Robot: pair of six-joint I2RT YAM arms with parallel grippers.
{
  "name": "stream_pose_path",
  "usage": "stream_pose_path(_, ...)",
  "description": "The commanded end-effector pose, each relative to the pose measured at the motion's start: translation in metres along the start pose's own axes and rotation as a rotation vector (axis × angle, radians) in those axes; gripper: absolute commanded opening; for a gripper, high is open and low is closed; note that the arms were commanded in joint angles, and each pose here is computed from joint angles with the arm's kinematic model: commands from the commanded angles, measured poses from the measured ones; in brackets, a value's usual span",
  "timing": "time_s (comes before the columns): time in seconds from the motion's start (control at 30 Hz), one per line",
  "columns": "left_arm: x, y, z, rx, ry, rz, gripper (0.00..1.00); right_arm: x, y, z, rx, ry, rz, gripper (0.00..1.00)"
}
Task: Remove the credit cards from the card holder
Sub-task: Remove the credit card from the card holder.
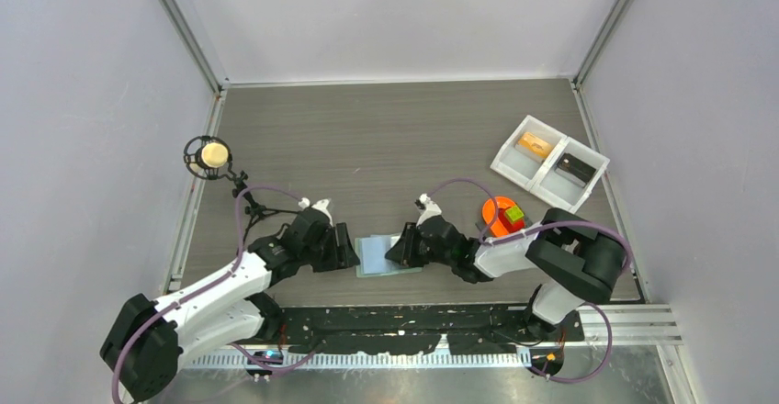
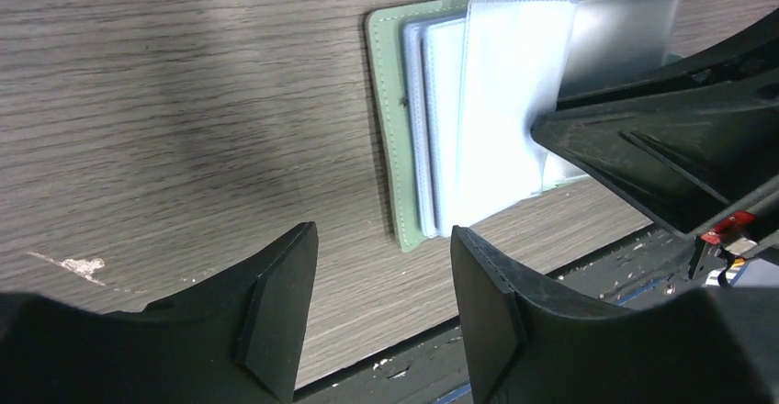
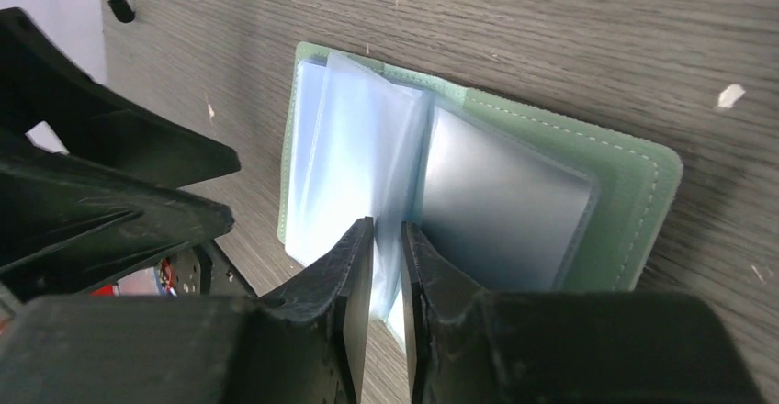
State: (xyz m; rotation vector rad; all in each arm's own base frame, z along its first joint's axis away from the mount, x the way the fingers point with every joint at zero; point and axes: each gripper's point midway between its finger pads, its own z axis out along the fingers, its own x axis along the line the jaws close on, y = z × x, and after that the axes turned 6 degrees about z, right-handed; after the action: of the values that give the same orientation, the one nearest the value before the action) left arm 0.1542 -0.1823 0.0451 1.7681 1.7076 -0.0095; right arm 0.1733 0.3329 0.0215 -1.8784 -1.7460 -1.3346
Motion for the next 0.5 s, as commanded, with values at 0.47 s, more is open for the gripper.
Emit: stream_pose_path(0.47,-0.005,0.019,-0.004,-0.040,-0.022,-0.005,0.56,0.028,0.026,-0.038,0.020,-0.034,-0.155,0.32)
